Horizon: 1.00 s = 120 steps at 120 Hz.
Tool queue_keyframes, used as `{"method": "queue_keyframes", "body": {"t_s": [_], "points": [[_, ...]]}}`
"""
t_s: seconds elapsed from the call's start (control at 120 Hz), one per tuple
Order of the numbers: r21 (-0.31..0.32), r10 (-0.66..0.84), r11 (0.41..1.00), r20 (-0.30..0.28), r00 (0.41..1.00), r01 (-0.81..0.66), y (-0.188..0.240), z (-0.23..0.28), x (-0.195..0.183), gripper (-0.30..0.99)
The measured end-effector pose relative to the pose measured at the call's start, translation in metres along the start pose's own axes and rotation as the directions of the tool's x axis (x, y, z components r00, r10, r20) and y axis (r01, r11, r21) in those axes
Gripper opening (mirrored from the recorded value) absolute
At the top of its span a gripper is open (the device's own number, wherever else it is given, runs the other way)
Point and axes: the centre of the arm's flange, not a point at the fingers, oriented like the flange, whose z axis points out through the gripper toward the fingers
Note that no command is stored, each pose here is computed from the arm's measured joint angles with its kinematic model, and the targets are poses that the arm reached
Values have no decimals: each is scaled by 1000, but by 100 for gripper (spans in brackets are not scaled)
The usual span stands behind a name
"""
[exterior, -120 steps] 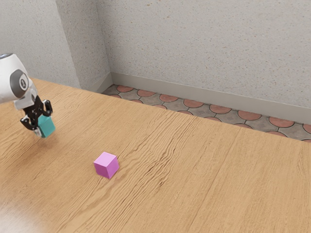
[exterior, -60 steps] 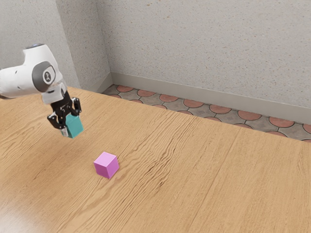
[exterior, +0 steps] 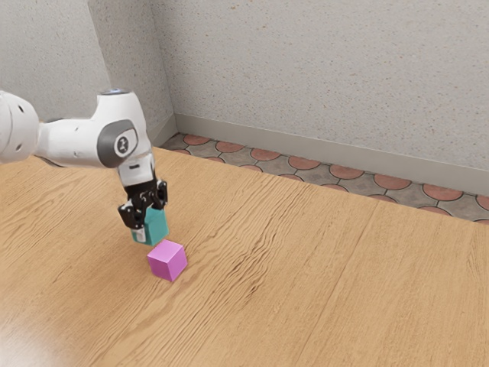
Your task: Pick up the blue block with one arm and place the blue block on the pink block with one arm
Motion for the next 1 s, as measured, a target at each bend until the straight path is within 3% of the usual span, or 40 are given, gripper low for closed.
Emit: {"method": "queue_keyframes", "body": {"t_s": [0.192,0.533,0.783,1.0], "points": [[-24,-35,999,9,999,35,4,13,24,37],[-4,-70,998,39,997,70,2,17,47,37],[-17,-108,994,48,993,109,8,22,45,57],[-2,-133,991,48,990,133,10,14,45,65]]}}
